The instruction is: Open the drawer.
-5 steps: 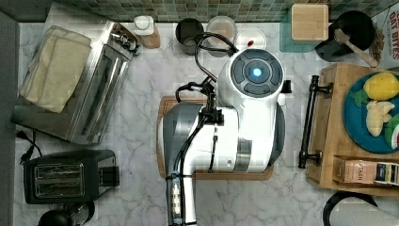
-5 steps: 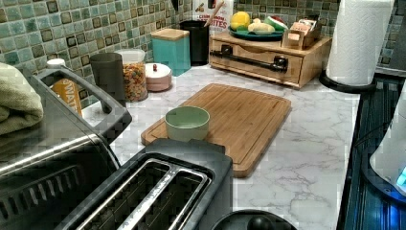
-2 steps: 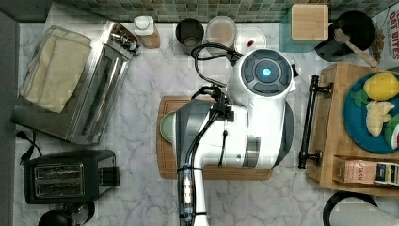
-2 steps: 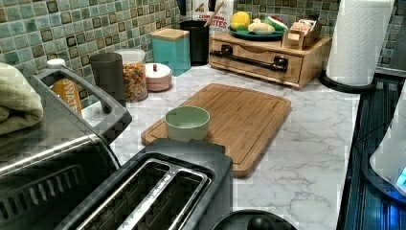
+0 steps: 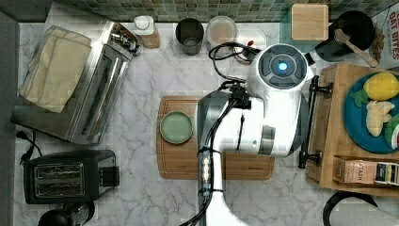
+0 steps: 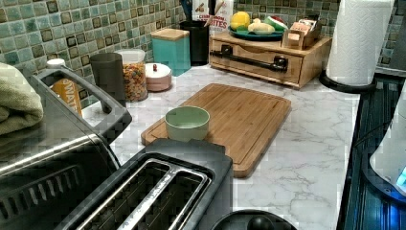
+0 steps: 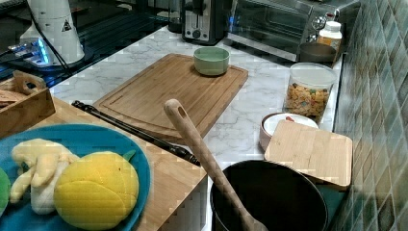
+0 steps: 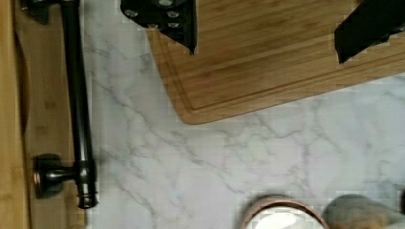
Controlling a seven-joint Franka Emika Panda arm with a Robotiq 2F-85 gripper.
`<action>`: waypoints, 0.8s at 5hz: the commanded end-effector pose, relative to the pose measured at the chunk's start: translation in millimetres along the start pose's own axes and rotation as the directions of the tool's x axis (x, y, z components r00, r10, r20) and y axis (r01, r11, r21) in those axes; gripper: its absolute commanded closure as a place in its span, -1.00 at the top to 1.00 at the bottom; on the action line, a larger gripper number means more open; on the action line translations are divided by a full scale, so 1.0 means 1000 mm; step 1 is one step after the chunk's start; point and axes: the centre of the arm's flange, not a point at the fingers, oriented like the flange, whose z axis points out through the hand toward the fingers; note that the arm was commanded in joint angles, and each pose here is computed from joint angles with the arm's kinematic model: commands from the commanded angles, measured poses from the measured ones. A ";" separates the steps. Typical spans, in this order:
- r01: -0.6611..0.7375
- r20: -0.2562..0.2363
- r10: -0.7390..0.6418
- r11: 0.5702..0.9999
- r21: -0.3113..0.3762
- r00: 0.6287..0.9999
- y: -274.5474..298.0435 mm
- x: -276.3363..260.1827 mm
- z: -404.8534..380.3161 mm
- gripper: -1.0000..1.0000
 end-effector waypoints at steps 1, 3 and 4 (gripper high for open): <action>-0.059 0.015 0.061 0.995 -0.081 0.998 0.113 0.031 0.031 1.00; -0.002 -0.029 0.000 0.995 -0.096 1.000 0.140 0.031 0.062 1.00; 0.012 -0.060 -0.017 0.995 -0.096 0.998 0.146 0.026 0.073 1.00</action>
